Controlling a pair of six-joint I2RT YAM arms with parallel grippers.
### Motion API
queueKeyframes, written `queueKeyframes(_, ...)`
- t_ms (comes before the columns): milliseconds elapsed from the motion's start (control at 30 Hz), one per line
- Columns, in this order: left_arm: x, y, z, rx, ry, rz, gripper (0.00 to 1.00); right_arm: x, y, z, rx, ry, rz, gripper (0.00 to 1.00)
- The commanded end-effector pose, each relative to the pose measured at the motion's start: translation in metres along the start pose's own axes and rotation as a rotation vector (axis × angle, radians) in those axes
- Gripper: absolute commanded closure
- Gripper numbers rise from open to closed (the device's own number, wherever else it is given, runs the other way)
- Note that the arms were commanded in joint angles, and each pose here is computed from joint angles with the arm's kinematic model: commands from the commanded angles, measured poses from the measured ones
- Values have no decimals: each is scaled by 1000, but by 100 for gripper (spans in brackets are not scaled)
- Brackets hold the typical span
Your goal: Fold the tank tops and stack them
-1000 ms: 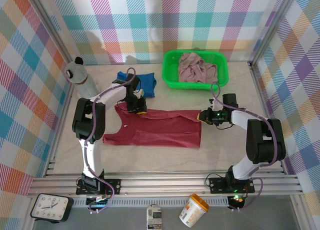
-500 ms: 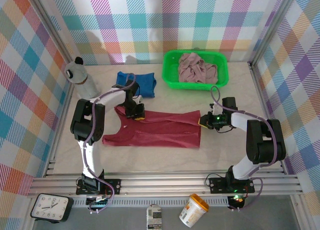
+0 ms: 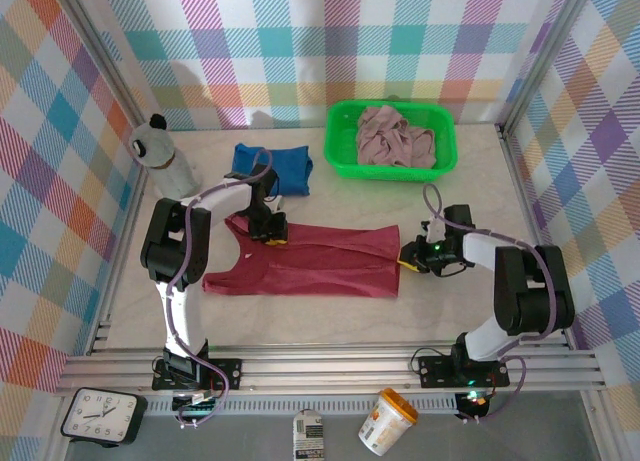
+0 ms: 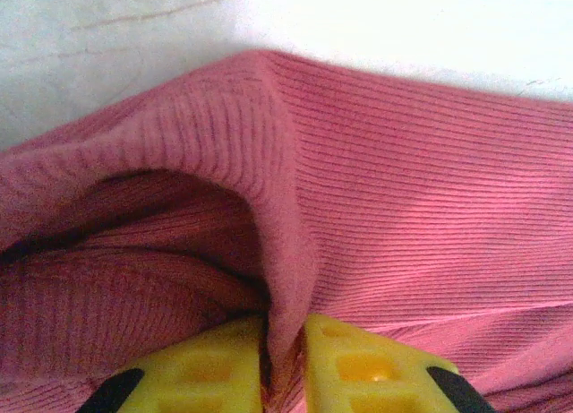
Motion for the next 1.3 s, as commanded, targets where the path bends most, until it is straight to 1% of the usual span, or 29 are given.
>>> queueKeyframes(0, 17, -5, -2, -21, -11, -16, 81, 14, 0, 10, 32, -22, 1, 73)
queueKeyframes(67, 25, -6, -4, -24, -10, -27, 80, 27, 7, 15, 69, -65, -26, 70)
queueKeyframes(100, 30, -6, -4, -26, -8, -36, 79, 35, 15, 20, 97, -78, -59, 68)
queueKeyframes(200, 43, -7, -8, -32, -11, -43, 75, 46, 38, 46, 158, -13, -145, 66)
queueKeyframes(300, 57, -9, -13, -36, -15, -42, 73, 33, 51, 69, 204, 44, -133, 64)
queueKeyframes(400, 69, -10, -17, -43, -5, -41, 70, 15, 65, 81, 234, 56, -130, 63)
queueKeyframes(500, 77, -6, -21, -49, -2, -55, 69, -2, 79, 83, 240, 54, -118, 63)
queueKeyframes(567, 77, 3, -30, -52, -45, -75, 68, -13, 86, 82, 260, 30, -114, 63)
queueKeyframes(667, 65, 21, -45, -54, -90, -82, 69, -29, 94, 71, 234, 1, -92, 63)
queueKeyframes(767, 46, 28, -50, -63, -105, -64, 71, -40, 88, 53, 192, -59, -49, 66)
queueKeyframes(867, 30, 31, -46, -70, -86, -51, 72, -43, 72, 35, 155, -123, -16, 69)
queueKeyframes(1000, 12, 26, -36, -69, -60, -7, 74, -44, 53, 17, 108, -173, 19, 70)
queueKeyframes(1133, 5, 17, -21, -81, 5, 19, 76, -35, 43, 11, 114, -212, 2, 72)
queueKeyframes(1267, 7, 10, -16, -89, 21, 33, 76, -26, 39, 7, 166, -267, 12, 72)
Point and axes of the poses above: each hand's point on the last joint's axis, 136 mm out from that joint toward the fingers, its own x axis back along the fingers, its own z axis along the line the jaws close on, y = z × x, the point moved 2 cm from there along x, back along the fingers, and after that the axes turned 8 degrees about x, right-handed, at the moved point
